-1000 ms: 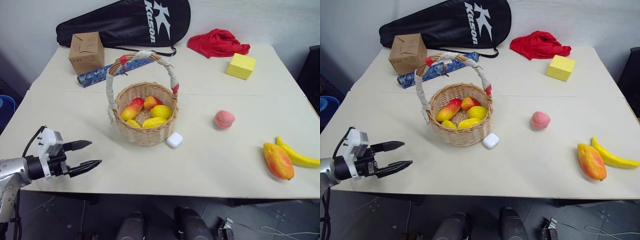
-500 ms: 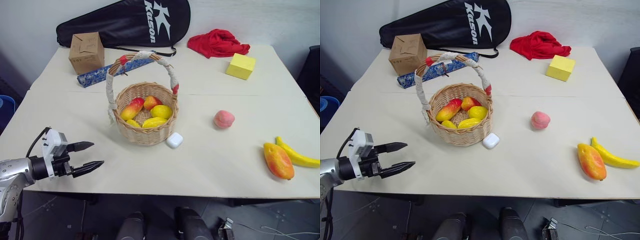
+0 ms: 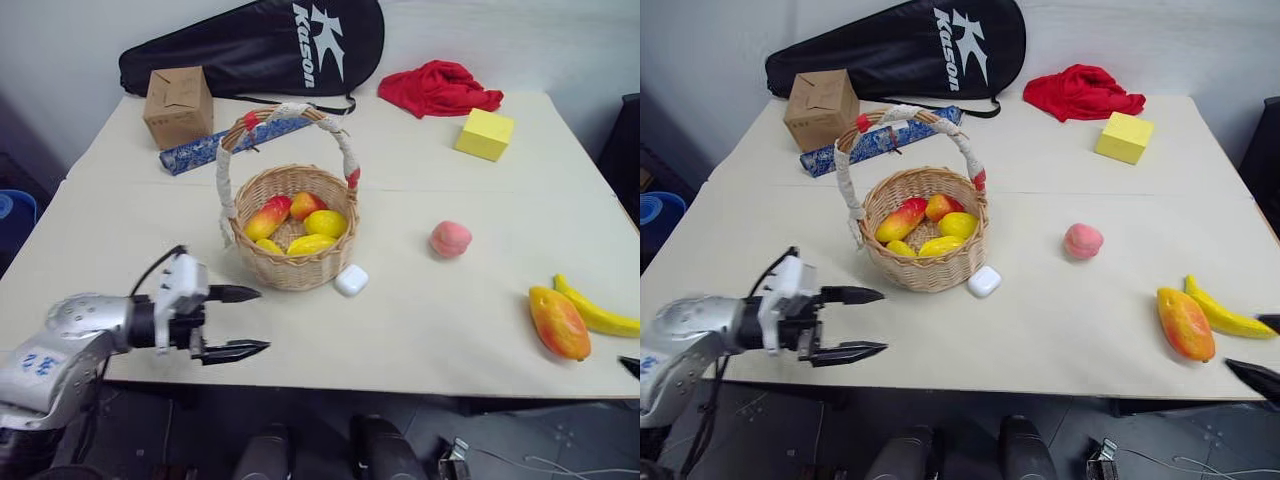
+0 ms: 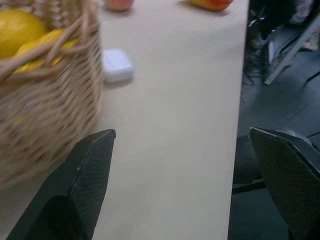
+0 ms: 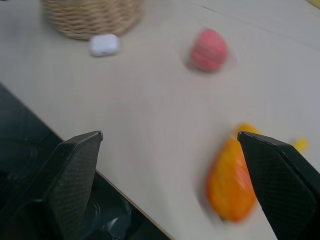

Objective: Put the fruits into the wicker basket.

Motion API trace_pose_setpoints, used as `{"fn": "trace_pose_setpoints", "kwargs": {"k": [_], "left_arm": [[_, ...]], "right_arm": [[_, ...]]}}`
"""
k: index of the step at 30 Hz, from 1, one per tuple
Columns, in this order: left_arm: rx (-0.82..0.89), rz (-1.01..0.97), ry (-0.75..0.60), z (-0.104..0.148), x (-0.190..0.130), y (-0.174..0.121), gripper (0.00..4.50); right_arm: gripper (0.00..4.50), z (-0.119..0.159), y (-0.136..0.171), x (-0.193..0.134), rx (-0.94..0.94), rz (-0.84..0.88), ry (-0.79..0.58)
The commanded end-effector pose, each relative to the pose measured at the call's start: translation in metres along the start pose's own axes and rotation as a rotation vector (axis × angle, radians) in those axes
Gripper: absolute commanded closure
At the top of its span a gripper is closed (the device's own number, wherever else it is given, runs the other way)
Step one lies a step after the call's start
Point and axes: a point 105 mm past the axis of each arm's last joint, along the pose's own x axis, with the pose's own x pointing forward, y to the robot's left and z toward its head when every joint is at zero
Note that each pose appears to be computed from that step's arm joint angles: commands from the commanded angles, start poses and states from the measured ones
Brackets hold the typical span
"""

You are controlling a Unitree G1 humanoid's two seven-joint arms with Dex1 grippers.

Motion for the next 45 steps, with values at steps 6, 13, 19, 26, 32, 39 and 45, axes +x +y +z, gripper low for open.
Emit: {"fn": "trace_pose_setpoints", "kwargs": {"k": [6,13,19,26,32,39,45], "left_arm": [[0.058,-0.037,-0.022,0.01,0.022,0.001,0.0],[0.058,0.013,-0.029,0.024,-0.005,0.005,0.0],[0.059,0.074,0.016,0.028,-0.022,0.001,0.0],[0.047,0.119,0.01,0.031,-0.029,-0.004,0.0],[0.047,0.135,-0.009,0.032,-0.026,-0.002,0.0],[0.061,0.134,-0.029,0.035,-0.021,0.005,0.0],[0.063,0.121,-0.062,0.037,-0.015,0.009,0.0]], "right_arm": [[0.04,0.023,0.059,0.098,-0.185,0.221,-0.085],[0.04,0.026,0.071,0.215,-0.135,0.188,-0.166],[0.04,0.022,0.076,0.271,-0.087,0.094,-0.161],[0.04,0.01,0.072,0.291,-0.084,0.045,-0.128],[0.04,-0.003,0.065,0.307,-0.074,0.033,-0.088],[1.0,-0.017,0.058,0.324,-0.014,0.051,-0.076],[1.71,0.007,0.057,0.306,0.091,0.114,-0.21]]}}
